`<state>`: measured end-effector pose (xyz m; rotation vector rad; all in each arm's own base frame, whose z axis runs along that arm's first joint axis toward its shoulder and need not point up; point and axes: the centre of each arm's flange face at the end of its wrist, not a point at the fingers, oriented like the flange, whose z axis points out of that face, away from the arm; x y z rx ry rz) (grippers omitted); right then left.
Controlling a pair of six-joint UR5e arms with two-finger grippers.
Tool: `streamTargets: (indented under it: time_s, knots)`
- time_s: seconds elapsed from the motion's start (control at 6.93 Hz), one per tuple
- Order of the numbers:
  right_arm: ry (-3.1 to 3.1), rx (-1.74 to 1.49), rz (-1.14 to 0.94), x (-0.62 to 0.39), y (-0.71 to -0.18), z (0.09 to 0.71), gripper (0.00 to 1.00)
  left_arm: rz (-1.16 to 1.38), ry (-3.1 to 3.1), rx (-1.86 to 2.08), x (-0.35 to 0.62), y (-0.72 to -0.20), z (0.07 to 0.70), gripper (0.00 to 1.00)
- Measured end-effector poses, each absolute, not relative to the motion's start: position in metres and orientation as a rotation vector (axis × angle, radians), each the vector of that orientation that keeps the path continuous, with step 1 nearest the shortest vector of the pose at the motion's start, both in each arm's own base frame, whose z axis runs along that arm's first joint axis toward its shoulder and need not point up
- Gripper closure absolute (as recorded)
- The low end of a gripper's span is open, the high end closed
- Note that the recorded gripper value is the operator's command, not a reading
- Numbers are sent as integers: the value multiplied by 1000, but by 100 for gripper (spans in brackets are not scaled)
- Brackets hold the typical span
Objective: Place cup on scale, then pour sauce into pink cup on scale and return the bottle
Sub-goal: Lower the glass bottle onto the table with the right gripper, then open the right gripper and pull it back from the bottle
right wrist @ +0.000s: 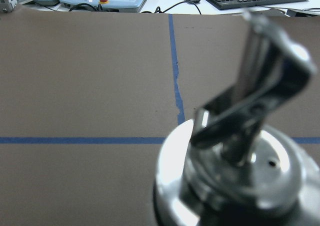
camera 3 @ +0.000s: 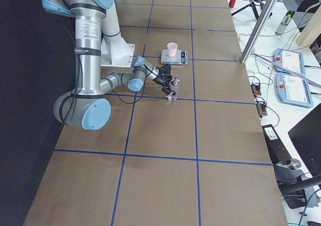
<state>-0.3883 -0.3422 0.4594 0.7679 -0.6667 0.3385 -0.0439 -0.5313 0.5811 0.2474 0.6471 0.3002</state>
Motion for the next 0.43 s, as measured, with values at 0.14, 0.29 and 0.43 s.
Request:
streamTargets:
  time_s: [0.14, 0.29, 0.43]
  knots:
    - [-671, 730, 319, -387, -339, 462, 0, 300, 647, 248, -44, -531, 581, 0]
    - [-664, 693, 299, -383, -334, 459, 0, 300, 647, 248, -44, -531, 581, 0]
    - [-645, 654, 278, -376, -328, 450, 0, 300, 647, 247, -44, -531, 581, 0]
